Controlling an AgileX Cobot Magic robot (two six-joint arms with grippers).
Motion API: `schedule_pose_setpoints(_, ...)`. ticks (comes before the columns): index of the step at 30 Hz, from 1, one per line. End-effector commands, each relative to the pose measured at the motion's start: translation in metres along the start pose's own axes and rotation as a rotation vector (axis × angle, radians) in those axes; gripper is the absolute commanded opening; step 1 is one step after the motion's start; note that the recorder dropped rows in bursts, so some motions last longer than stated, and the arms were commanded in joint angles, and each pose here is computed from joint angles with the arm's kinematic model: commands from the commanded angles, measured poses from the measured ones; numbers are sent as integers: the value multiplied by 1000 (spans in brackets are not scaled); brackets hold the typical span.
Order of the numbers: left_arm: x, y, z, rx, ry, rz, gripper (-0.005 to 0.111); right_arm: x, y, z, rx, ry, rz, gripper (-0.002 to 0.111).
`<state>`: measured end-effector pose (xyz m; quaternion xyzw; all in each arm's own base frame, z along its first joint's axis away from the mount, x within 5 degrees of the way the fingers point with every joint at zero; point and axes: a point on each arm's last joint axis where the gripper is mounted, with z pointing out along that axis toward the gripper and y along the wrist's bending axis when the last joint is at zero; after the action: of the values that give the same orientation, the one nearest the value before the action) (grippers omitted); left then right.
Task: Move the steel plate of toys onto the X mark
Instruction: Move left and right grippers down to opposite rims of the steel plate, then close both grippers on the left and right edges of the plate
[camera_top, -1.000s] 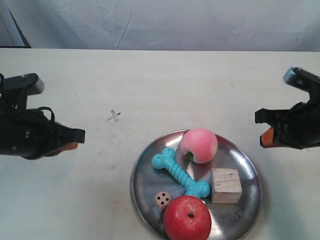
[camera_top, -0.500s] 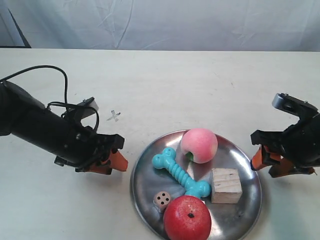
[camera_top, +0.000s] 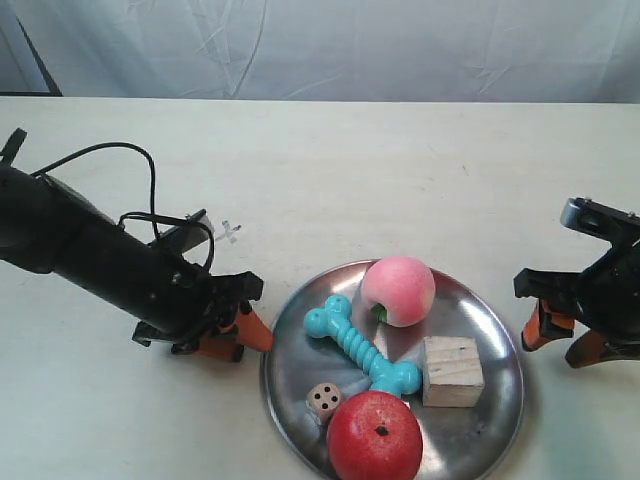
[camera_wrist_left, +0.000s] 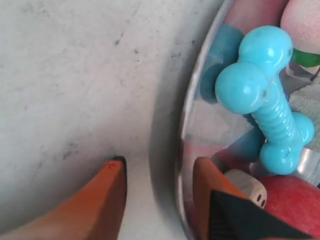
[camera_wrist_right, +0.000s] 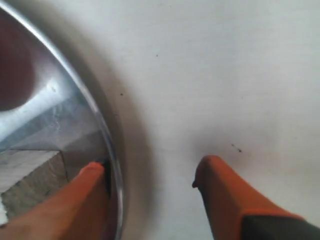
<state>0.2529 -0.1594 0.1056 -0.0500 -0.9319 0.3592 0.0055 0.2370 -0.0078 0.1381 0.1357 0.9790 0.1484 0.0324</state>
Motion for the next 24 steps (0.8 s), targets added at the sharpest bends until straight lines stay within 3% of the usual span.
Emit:
schedule_pose_setpoints(1, -2, -5, 4, 21, 8, 22, 42, 5, -3, 6, -9, -20, 40, 50)
schedule_pose_setpoints(8, 5, -20, 17, -4, 27, 91, 42, 8, -3, 16, -41, 3, 57, 50)
schedule_pose_setpoints(16, 6, -20, 19, -27, 29, 115, 42, 14, 0, 37, -158, 39, 65, 50)
schedule_pose_setpoints(24, 5, -19, 19, -40, 16, 112, 42, 20, -5, 58, -163, 142, 109, 48)
